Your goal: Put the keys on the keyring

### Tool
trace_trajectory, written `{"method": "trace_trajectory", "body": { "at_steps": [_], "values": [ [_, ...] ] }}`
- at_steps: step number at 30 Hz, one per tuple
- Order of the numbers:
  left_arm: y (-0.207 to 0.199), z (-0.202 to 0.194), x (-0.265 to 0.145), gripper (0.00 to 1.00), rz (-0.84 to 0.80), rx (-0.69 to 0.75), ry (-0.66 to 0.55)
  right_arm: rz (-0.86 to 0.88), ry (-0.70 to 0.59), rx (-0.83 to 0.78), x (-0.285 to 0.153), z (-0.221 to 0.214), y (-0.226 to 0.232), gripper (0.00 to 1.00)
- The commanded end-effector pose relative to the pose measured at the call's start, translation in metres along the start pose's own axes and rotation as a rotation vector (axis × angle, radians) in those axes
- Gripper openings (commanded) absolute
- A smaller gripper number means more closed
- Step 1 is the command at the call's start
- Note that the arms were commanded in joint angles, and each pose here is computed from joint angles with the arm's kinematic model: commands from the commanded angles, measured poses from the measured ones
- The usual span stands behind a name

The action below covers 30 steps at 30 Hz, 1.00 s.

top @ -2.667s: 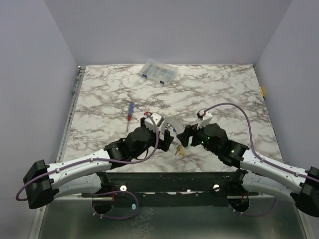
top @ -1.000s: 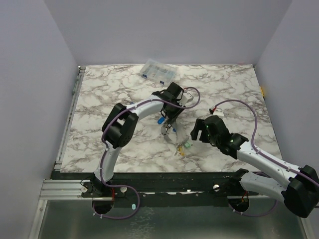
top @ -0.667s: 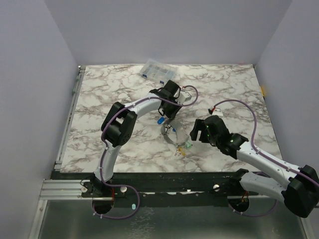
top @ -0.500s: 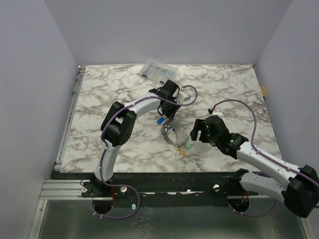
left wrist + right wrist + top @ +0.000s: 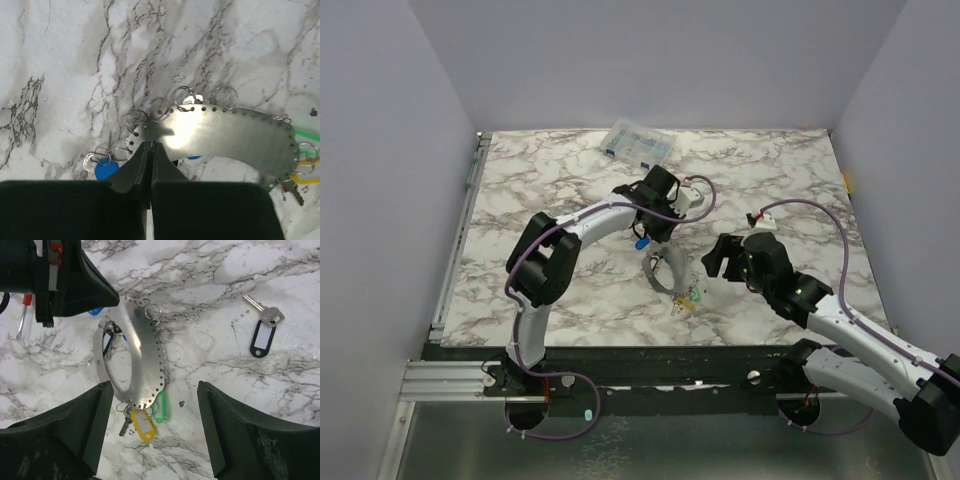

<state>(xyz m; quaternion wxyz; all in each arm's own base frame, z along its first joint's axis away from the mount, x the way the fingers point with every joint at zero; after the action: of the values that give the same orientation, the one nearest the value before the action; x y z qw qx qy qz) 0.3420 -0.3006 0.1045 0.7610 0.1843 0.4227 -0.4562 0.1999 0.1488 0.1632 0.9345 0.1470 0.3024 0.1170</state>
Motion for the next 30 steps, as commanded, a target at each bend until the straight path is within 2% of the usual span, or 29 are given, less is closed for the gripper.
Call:
{"method": "trace_trajectory", "body": {
  "at_steps": [1,6,10,13,14,18,23,27,30],
  "values": [
    [-0.015,0.019,-0.026,0.0,0.047,0.048,-0.127,0.049,-0.044,-0.018,-0.003,0.007,0.004,0.77],
    [-0.024,0.022,-0.036,0.0,0.071,0.047,-0.181,0.06,-0.068,-0.031,-0.007,0.012,0.005,0.77],
    [-0.016,0.02,-0.039,0.0,0.171,-0.005,-0.192,0.068,-0.083,-0.026,-0.01,0.015,0.006,0.77],
    [-0.012,0.013,-0.032,0.38,0.215,-0.066,-0.169,0.015,-0.084,-0.001,-0.011,0.013,-0.001,0.81],
    [-0.014,0.011,-0.03,0.46,0.218,-0.084,-0.163,-0.016,-0.079,0.005,-0.011,0.012,-0.005,0.82],
    [-0.031,0.013,-0.022,0.67,0.263,-0.097,-0.156,-0.142,-0.099,0.049,-0.016,0.012,-0.021,0.85],
    [-0.047,0.025,-0.014,0.63,0.295,-0.121,-0.172,-0.168,-0.147,0.071,-0.026,0.015,-0.028,0.86],
    [-0.043,0.022,0.0,0.57,0.32,-0.135,-0.144,-0.14,-0.148,0.078,-0.028,0.014,-0.026,0.86],
    [-0.044,0.02,0.009,0.56,0.31,-0.155,-0.128,-0.144,-0.138,0.08,-0.029,0.013,-0.027,0.86]
  ]
}}
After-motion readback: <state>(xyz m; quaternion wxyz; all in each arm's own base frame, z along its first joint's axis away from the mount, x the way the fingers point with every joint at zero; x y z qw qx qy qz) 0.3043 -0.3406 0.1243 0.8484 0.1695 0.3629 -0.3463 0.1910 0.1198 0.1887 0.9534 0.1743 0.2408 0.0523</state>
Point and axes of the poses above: each gripper's point midway between its finger pads, its own x axis out along the fingers, its own y axis along the line the jaws close on, z = x × y, the point moved 6 cm from there along -x, back along the fingers, and after that the axes turned 1 degree about -x, right-handed, at the moved point
